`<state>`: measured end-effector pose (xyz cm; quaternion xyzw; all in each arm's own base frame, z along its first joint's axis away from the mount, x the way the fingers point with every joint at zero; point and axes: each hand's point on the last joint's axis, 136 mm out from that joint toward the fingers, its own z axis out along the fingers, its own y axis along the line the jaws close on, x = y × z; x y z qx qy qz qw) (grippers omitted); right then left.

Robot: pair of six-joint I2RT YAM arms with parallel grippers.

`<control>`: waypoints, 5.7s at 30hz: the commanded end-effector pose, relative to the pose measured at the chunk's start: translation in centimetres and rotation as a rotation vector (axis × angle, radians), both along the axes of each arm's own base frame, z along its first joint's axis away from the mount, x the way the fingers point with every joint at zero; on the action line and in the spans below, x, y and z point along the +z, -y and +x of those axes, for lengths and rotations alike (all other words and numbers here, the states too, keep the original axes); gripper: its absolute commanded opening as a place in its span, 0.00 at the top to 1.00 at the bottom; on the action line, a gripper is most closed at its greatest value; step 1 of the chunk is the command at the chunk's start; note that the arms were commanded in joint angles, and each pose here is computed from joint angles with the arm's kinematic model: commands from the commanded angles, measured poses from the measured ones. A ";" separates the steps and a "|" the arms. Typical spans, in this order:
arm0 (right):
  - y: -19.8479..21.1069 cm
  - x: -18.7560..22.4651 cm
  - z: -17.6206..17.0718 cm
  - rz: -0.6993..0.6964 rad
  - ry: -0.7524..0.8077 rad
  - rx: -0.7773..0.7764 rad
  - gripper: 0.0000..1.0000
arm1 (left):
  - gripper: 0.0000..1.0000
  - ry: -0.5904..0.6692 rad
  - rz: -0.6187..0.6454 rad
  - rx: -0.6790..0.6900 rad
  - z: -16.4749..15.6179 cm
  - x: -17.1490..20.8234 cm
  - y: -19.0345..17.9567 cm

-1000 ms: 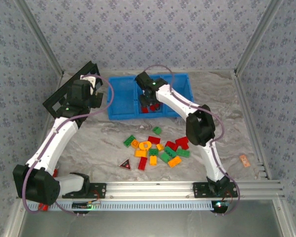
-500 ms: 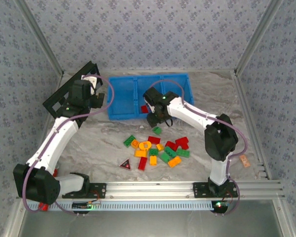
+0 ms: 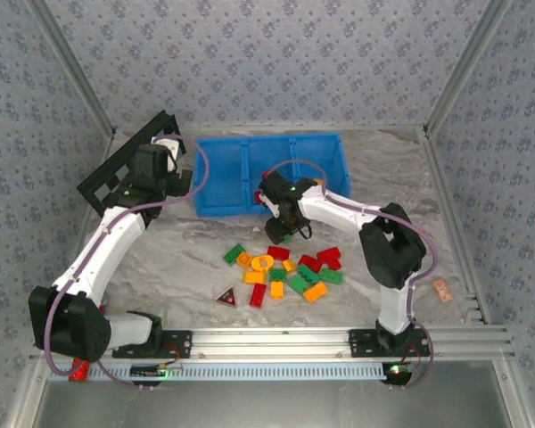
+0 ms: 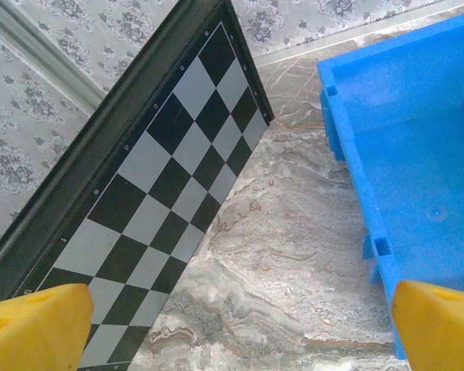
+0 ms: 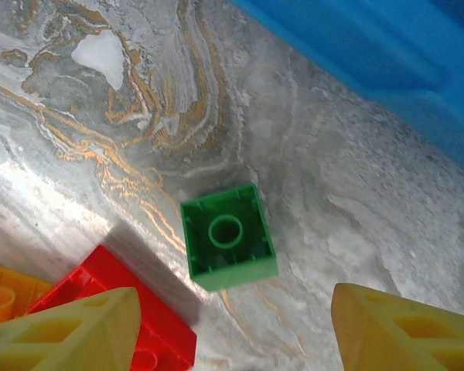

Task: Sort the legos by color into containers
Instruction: Pick up the lego from the center of the table, then place the lego in the container, then pick up the lego from the center of the table, then turn over the lego at the center of the table, then place the lego in the container.

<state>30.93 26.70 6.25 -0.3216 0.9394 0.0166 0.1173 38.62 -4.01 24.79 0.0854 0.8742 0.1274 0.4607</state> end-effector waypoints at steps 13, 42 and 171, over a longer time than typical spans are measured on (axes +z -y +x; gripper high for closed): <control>-0.3 -3.9 -0.3 -0.029 -0.067 0.042 0.47 | 0.01 0.004 -0.002 0.016 0.4 0.6 -0.3; -15.7 13.3 10.3 0.243 0.587 0.375 0.69 | 0.01 0.140 -0.139 0.100 -1.1 5.7 -3.6; -10.2 3.8 -6.4 0.295 -0.005 0.367 0.34 | 0.71 -0.540 -0.287 -0.049 7.4 -14.9 13.5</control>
